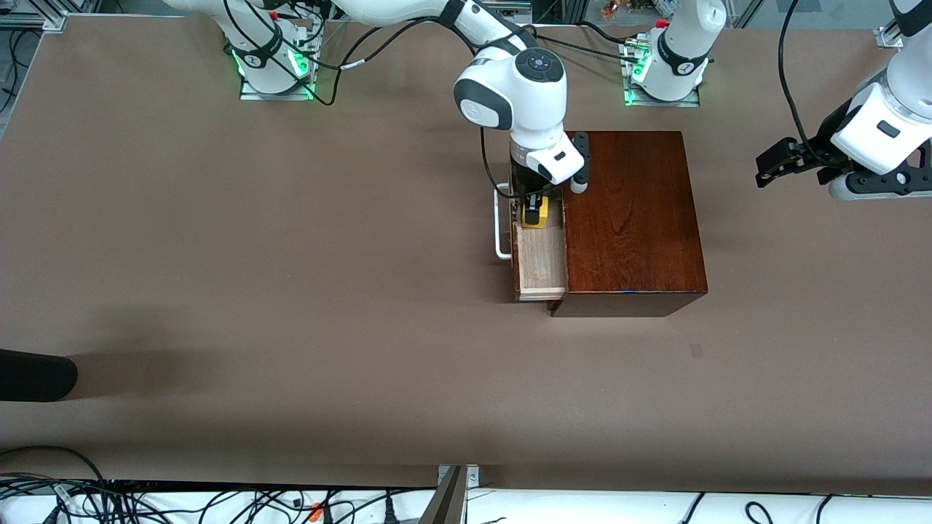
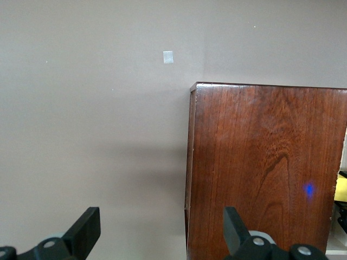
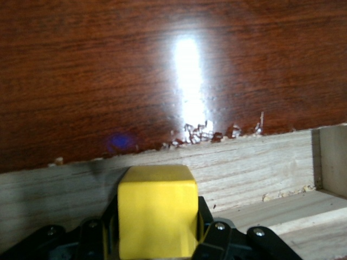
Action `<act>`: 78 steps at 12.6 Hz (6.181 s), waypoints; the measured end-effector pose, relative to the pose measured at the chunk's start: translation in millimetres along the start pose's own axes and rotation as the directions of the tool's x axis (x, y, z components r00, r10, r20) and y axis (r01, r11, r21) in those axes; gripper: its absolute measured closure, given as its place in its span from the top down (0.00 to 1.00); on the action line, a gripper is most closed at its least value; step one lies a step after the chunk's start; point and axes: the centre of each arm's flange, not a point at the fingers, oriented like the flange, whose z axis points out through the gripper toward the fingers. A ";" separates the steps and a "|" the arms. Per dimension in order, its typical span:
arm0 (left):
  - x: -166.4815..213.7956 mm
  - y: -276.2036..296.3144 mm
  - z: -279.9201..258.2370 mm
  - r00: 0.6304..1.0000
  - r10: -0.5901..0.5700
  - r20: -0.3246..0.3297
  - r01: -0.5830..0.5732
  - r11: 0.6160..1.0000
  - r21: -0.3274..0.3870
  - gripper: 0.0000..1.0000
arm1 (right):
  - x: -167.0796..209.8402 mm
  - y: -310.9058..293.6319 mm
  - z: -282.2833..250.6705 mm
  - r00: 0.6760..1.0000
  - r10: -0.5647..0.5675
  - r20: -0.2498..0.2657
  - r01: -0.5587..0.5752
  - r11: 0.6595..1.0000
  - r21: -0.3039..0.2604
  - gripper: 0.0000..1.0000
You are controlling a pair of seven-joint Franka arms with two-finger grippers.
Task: Open drawer, take yellow block, close drawer
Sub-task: 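Lift the cube with the right gripper while the left gripper approaches the drawer, then lower the cube with the right gripper while the left gripper pushes the drawer, then push the drawer shut with the left gripper while the right gripper retracts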
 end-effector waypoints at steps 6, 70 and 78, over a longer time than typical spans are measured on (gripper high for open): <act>-0.1 0.1 -0.1 1.000 0.000 0.001 0.000 1.000 0.000 1.00 | 3.5 11.2 -26.4 1.000 0.023 0.021 -0.023 1.000 0.004 0.56; 2.6 374.8 267.7 -0.068 0.988 0.137 -0.986 -0.045 -0.160 1.00 | -545.2 261.6 -289.3 0.214 0.948 0.234 -0.971 0.232 -0.053 1.00; 11.8 286.2 94.3 0.559 0.817 0.144 -0.820 0.570 -0.051 1.00 | -544.3 263.2 -293.5 0.214 0.948 0.235 -0.971 0.233 -0.055 1.00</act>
